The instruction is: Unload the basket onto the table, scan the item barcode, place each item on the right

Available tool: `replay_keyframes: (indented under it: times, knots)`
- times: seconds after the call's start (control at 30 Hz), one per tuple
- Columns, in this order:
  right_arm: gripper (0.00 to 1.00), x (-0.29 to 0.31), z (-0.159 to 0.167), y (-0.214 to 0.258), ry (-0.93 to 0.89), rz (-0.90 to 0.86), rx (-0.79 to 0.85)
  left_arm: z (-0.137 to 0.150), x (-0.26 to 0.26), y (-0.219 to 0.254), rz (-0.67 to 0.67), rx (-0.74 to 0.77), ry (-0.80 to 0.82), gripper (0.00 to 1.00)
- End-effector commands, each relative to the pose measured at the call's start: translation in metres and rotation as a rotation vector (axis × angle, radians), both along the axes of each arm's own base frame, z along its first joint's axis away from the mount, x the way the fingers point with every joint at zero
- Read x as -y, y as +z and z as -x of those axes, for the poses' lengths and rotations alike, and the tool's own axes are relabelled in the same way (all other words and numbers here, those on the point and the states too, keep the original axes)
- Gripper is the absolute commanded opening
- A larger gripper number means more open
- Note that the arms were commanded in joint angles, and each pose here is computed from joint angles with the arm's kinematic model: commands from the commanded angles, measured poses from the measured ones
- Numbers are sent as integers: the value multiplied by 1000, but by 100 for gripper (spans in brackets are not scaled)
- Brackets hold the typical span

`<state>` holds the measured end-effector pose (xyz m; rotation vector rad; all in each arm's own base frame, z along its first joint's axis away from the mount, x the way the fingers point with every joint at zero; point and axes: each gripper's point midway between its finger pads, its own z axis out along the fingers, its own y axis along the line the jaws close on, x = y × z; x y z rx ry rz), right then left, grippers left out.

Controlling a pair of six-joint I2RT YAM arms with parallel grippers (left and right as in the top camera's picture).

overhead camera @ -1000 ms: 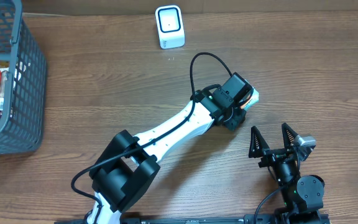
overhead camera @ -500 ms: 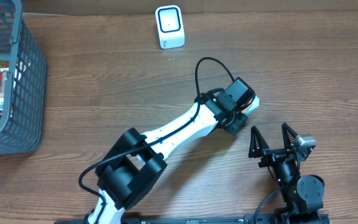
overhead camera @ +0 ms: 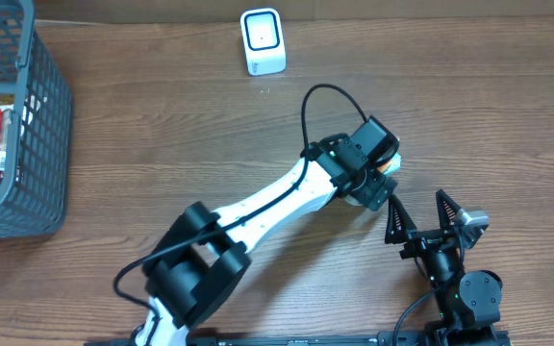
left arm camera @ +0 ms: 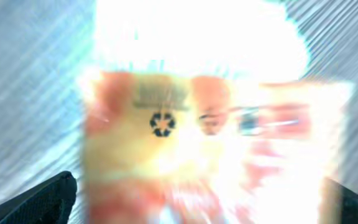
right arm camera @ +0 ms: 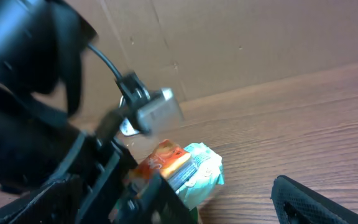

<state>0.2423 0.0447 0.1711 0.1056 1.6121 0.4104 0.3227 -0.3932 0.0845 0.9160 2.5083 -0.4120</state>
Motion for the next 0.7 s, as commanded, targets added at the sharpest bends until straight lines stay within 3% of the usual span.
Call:
replay_keyframes:
  times: [0.0, 0.23, 0.43, 0.53, 0.6, 0.67]
  knots:
    - [100, 4, -1, -2, -20, 0, 2, -9, 4, 90, 142, 134, 3, 95]
    - [100, 4, -1, -2, -20, 0, 3, -6, 1, 99, 148, 140, 3, 91]
    - [100, 4, -1, -2, -20, 0, 3, -7, 1, 66, 91, 92, 3, 72]
    - [100, 4, -1, -2, -20, 0, 3, -8, 2, 53, 72, 76, 3, 55]
    - [100, 4, -1, -2, -19, 0, 3, -8, 2, 46, 60, 65, 3, 52]
    - [100, 4, -1, -2, -20, 0, 3, -8, 2, 45, 57, 64, 4, 42]
